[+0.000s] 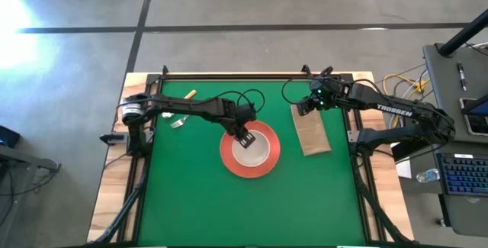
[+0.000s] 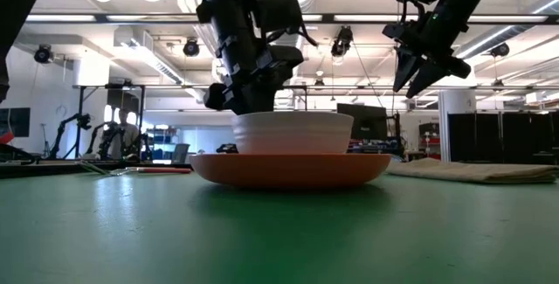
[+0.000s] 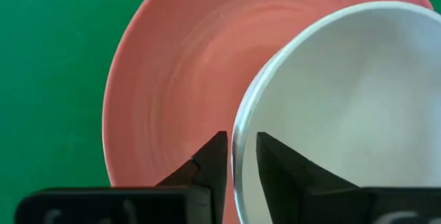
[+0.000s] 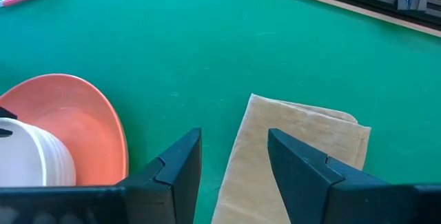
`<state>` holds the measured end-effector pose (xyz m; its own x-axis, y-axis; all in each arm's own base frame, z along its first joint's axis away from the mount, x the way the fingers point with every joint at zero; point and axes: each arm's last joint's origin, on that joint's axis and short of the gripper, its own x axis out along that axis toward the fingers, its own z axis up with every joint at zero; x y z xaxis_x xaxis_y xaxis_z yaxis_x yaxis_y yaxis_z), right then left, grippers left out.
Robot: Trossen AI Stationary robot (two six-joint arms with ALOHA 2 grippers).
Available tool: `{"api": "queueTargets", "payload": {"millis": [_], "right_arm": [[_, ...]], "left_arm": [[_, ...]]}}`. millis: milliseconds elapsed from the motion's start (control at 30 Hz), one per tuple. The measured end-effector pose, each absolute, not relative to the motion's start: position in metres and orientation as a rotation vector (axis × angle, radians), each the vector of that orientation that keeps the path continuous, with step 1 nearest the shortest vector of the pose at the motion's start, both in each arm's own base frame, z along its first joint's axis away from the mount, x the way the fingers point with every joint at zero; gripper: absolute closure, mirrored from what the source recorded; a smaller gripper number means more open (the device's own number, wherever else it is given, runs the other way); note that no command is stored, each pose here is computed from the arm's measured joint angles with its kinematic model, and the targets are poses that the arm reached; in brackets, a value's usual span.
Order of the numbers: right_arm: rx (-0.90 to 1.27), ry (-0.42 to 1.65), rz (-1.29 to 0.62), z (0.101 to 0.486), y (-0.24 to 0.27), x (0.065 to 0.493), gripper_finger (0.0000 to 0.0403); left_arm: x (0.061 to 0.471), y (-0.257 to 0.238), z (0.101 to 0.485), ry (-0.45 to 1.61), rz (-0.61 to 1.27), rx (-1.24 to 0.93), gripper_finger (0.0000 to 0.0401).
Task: Set table place
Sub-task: Put the white bowl on the orange plate, then put the yellow spoon into the white bowl
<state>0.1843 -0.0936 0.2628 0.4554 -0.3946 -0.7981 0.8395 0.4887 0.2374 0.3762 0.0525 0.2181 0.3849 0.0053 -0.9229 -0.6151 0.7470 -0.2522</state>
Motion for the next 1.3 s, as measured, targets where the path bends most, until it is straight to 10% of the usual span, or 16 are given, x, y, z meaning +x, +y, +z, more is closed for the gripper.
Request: {"api": "queueTargets", "payload": {"millis": [800, 1300], "right_arm": [[0.710, 0.623, -0.572, 0.266, -0.098, 0.212, 0.0243], [0.613, 0.647, -0.359, 0.292, -0.122, 0.289, 0.0243]], "left_arm": [[0.280, 0.047, 0.315, 0.900, 0.657, -0.553, 0.0335], [0.213, 0.061, 0.270, 0.853, 0.967, -0.779, 0.0335]]}}
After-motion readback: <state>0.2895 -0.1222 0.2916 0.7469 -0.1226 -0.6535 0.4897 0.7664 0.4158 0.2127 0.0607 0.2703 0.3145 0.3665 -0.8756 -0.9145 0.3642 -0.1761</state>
